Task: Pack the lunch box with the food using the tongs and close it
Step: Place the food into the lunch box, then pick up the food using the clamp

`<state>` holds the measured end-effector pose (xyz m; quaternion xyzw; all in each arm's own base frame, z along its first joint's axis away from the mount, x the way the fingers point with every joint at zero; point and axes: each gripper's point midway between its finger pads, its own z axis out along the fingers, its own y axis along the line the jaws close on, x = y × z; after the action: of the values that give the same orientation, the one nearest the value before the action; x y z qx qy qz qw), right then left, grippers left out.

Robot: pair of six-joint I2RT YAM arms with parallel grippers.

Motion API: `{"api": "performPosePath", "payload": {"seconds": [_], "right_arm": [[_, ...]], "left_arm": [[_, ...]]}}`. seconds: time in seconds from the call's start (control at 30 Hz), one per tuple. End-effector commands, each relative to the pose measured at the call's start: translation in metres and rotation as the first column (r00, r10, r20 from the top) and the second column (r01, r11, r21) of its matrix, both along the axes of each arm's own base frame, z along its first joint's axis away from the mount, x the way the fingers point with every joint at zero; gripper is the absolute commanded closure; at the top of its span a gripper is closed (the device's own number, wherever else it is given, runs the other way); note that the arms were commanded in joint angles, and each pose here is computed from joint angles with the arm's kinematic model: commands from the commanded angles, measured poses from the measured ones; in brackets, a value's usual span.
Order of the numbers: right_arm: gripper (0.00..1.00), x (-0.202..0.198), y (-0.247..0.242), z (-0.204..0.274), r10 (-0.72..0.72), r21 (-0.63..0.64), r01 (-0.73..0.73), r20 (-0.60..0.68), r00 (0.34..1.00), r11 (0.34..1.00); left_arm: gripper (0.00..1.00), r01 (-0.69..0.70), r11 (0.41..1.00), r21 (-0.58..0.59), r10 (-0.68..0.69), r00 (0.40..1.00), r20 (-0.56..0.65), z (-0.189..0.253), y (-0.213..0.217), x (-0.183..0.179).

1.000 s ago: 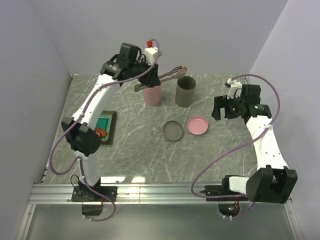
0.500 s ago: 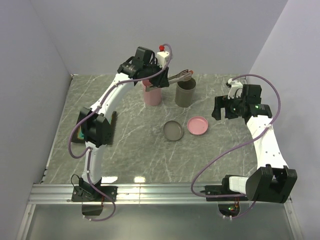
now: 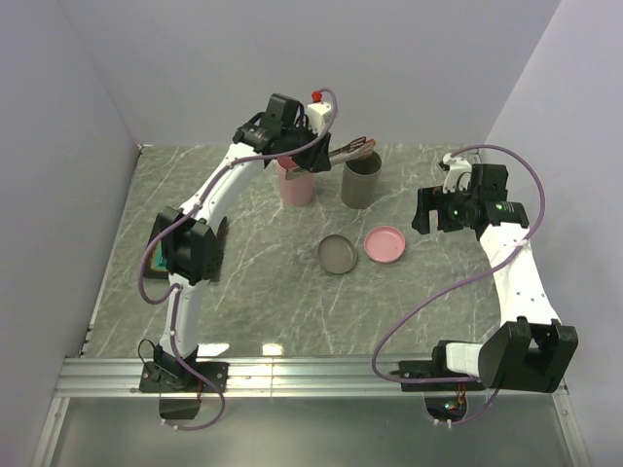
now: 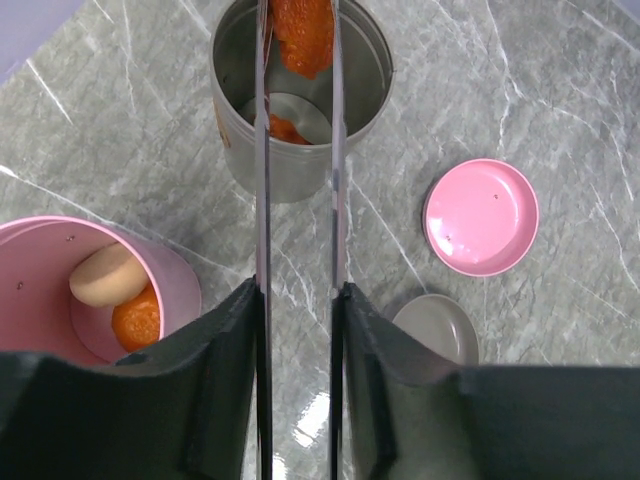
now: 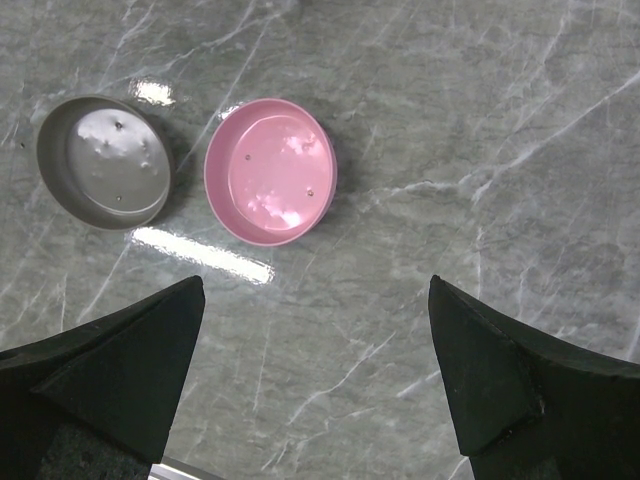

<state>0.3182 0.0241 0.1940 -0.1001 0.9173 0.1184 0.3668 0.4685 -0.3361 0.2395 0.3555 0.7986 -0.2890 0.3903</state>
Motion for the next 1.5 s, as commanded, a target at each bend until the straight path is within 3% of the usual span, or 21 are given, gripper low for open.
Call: {"api": "performPosePath", "payload": {"seconds": [0.0,0.17,0.47,0.6,0.67,0.8,1.07,1.2,1.47], "right_arm": [[0.00,0.005,0.000,0.016,0.003,0.004,-0.003,0.037,0.999,1.000],[0.00,0.006,0.000,0.017,0.004,0.005,-0.004,0.039,0.999,1.000],[0.00,0.004,0.000,0.016,0.006,0.002,-0.006,0.038,0.999,1.000],[0.00,0.002,-0.002,0.013,0.009,-0.014,-0.009,0.029,1.000,1.000],[0.00,0.001,-0.003,0.012,0.011,-0.020,-0.011,0.027,1.000,1.000],[0.00,-0.001,-0.002,0.013,0.015,-0.017,-0.015,0.026,1.000,1.000],[0.00,-0.004,0.004,0.014,0.032,-0.012,-0.031,0.028,0.999,0.999],[0.00,-0.006,0.006,0.014,0.036,-0.010,-0.036,0.030,0.999,0.999],[0.00,-0.012,0.007,0.012,0.040,-0.014,-0.039,0.030,0.999,0.999]], "left_arm": [[0.57,0.003,0.999,-0.055,0.001,0.997,0.072,0.033,-0.007,0.001],[0.43,0.002,0.998,-0.070,0.004,0.997,0.081,0.045,-0.005,-0.002],[0.44,0.011,0.996,-0.092,0.001,0.991,0.131,0.088,0.013,-0.028],[0.44,-0.026,0.994,-0.109,0.039,0.991,0.127,0.111,0.056,-0.051],[0.44,-0.047,0.995,-0.085,0.055,0.994,0.094,0.098,0.076,-0.059],[0.44,-0.146,0.987,-0.071,0.152,0.985,0.083,0.106,0.145,-0.080],[0.43,-0.288,0.954,0.079,0.288,0.957,0.018,0.062,0.251,-0.150],[0.43,-0.387,0.906,0.170,0.392,0.920,0.004,0.035,0.308,-0.185],[0.43,-0.447,0.833,0.326,0.497,0.864,-0.083,-0.024,0.355,-0.249]]}}
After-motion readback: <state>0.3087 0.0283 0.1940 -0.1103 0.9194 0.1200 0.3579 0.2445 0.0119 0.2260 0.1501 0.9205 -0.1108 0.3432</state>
